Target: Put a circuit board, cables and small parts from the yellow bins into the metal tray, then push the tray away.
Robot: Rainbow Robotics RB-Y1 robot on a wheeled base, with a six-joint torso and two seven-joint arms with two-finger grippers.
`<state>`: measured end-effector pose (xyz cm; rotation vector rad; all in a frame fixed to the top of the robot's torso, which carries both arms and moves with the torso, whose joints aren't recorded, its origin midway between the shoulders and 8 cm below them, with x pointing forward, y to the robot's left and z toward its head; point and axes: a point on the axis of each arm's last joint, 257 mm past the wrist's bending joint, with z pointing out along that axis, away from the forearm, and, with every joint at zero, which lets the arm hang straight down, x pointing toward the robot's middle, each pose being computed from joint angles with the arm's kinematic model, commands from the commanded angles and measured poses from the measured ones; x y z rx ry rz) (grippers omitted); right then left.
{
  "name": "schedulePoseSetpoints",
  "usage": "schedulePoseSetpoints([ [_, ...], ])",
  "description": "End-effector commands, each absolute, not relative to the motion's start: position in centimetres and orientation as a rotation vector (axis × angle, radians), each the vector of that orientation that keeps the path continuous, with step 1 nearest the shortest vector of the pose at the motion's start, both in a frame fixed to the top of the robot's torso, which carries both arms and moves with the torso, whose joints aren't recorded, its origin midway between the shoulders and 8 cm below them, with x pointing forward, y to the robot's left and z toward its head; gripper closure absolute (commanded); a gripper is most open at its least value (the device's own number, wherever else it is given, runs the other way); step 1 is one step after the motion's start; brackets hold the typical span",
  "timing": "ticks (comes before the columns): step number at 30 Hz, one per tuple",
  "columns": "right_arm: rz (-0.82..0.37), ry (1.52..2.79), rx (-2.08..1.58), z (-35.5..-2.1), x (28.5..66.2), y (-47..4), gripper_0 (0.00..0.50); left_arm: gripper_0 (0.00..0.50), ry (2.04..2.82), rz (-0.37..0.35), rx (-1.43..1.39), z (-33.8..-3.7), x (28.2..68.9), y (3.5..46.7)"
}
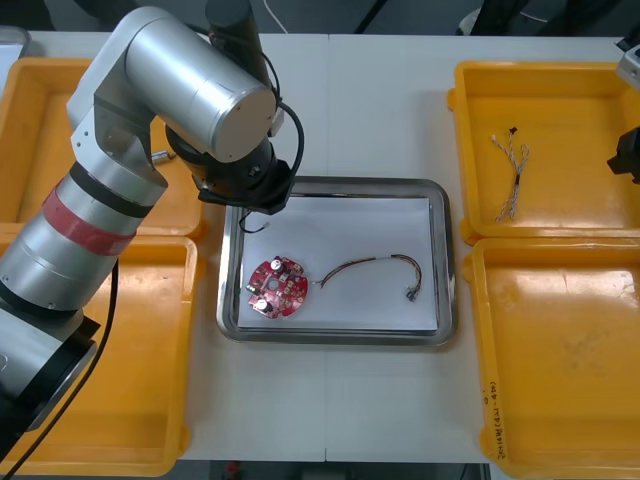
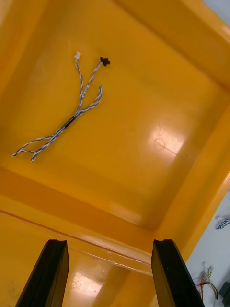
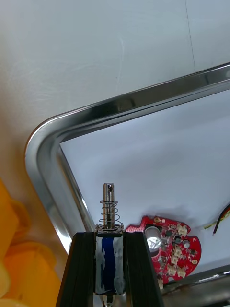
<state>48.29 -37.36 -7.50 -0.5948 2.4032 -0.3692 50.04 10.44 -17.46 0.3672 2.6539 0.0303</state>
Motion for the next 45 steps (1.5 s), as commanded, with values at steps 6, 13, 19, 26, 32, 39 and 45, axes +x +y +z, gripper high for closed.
schedulePoseSetpoints([
  [6,-0.265,2.4,-0.384,-5.3,51.5,-35.6,0.0,0.493,2.682,-0.021,0.296,-20.7,50.2,7.9],
  [13,-0.194,2.436,-0.249,-5.4,53.3,-32.7,0.0,0.497,2.704,-0.007,0.295,-22.9,50.5,7.8],
  [19,-0.114,2.505,-0.103,-6.3,54.5,-31.5,0.0,0.493,2.706,-0.005,0.3,-23.9,50.5,7.5],
  [26,-0.076,2.573,0.006,-7.5,55.3,-31.1,0.0,0.168,2.707,0.001,0.295,-24.4,50.3,7.3],
  [32,-0.024,2.623,0.144,-9.4,55.1,-30.7,0.0,0.0,2.703,-0.023,0.276,-24.9,50.4,7.1],
  [39,0.028,2.672,0.296,-11.4,54.8,-30.2,0.0,0.0,2.691,-0.033,0.251,-24.3,50.6,7.1],
  [45,0.055,2.695,0.367,-12.4,54.6,-29.6,0.0,0.0,2.687,-0.036,0.215,-21.7,50.2,8.0],
])
